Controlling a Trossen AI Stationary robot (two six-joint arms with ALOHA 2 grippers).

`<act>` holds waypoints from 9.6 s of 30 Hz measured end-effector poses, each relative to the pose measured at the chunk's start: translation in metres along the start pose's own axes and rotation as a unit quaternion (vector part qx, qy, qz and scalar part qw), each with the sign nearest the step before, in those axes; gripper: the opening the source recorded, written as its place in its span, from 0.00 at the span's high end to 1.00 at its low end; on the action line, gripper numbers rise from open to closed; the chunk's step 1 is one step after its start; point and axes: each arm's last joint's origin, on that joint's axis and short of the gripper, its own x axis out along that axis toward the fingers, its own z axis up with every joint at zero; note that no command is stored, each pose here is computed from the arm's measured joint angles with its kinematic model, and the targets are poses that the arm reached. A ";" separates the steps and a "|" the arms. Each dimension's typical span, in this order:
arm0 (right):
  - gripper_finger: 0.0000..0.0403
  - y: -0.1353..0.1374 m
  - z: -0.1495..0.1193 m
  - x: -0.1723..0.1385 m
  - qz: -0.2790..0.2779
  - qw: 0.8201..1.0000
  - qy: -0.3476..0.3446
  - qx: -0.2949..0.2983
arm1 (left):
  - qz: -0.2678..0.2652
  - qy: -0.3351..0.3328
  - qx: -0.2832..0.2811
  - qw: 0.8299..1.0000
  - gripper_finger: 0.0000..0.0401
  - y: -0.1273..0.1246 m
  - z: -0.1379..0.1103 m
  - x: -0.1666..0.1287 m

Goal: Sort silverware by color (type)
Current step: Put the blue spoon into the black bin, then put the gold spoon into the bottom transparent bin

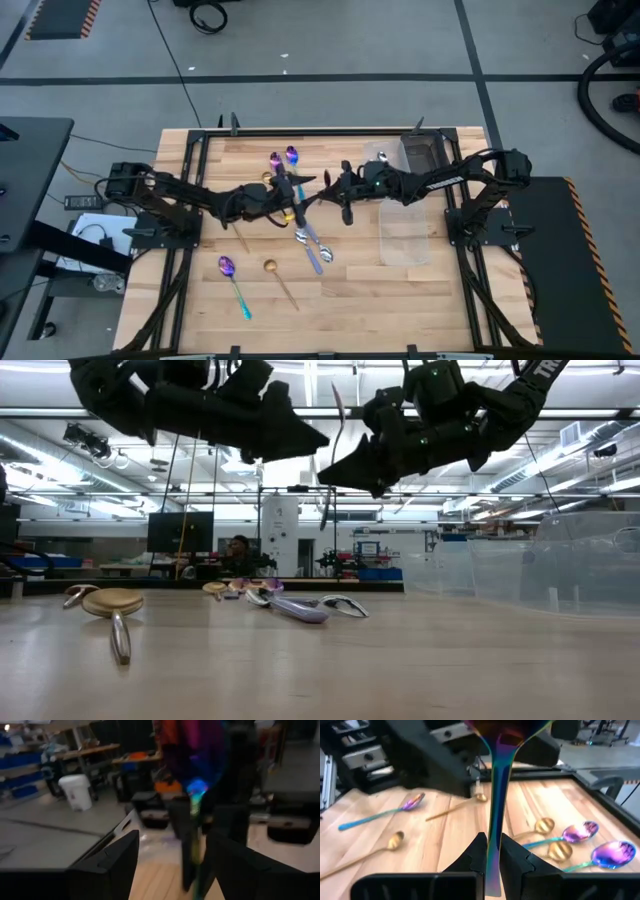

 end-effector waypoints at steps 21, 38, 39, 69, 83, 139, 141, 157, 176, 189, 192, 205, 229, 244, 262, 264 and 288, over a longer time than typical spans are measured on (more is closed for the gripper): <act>0.90 -0.006 0.021 -0.056 -0.163 0.978 0.117 0.050 | -0.002 0.145 -0.075 0.987 0.42 -0.002 0.006 -0.040; 0.90 -0.044 0.048 -0.111 -0.331 0.890 0.295 0.108 | -0.009 0.179 -0.068 0.981 0.42 -0.005 -0.001 -0.044; 0.90 -0.047 0.047 -0.114 -0.338 0.883 0.305 0.114 | -0.011 0.183 -0.064 0.981 0.42 -0.006 -0.002 -0.045; 0.90 -0.105 0.021 -0.168 -0.406 0.782 0.439 0.176 | -0.016 0.196 -0.055 0.979 0.42 -0.008 -0.004 -0.047; 0.90 -0.126 0.000 -0.170 -0.391 0.748 0.503 0.187 | -0.015 0.195 -0.055 0.979 0.42 -0.008 -0.004 -0.047; 0.79 -0.113 0.008 -0.177 -0.341 0.724 0.553 0.233 | -0.005 0.229 -0.075 0.971 0.42 -0.004 -0.010 -0.049; 0.79 -0.111 0.016 -0.170 -0.343 0.740 0.534 0.222 | 0.003 0.242 -0.089 0.966 0.42 -0.004 -0.013 -0.050; 0.79 -0.055 0.061 -0.089 -0.193 0.928 0.303 0.101 | 0.111 0.355 -0.198 0.907 0.42 0.005 -0.037 -0.067; 0.79 0.039 0.020 -0.051 -0.073 0.985 0.148 0.058 | 0.215 0.506 -0.235 0.802 0.42 0.019 -0.057 -0.098; 0.79 0.070 -0.024 -0.062 -0.067 0.993 0.086 0.038 | 0.195 0.527 -0.305 0.769 0.42 -0.001 -0.051 -0.116; 0.79 0.072 -0.024 -0.062 -0.065 0.994 0.086 0.034 | 0.206 0.544 -0.309 0.752 0.42 -0.003 -0.052 -0.122; 0.79 0.081 -0.024 -0.063 -0.048 0.995 0.088 0.006 | 0.279 0.546 -0.311 0.726 0.44 -0.007 -0.054 -0.144; 0.79 0.095 -0.026 -0.066 -0.023 0.995 0.093 0.010 | 0.319 0.460 -0.312 0.767 0.56 -0.004 -0.053 -0.142; 0.79 0.101 -0.026 -0.067 -0.013 0.996 0.092 0.006 | 0.370 0.447 -0.321 0.748 0.42 -0.009 -0.066 -0.137; 0.79 0.103 -0.027 -0.067 -0.009 0.996 0.093 0.005 | 0.401 0.466 -0.289 0.734 0.59 -0.006 -0.104 -0.142; 0.79 0.103 -0.027 -0.067 -0.009 0.996 0.093 0.005 | 0.401 0.462 -0.290 0.736 0.60 -0.005 -0.107 -0.144; 0.79 0.102 -0.026 -0.067 -0.022 0.996 0.090 0.004 | 0.282 0.480 -0.275 0.784 0.96 -0.010 -0.081 -0.137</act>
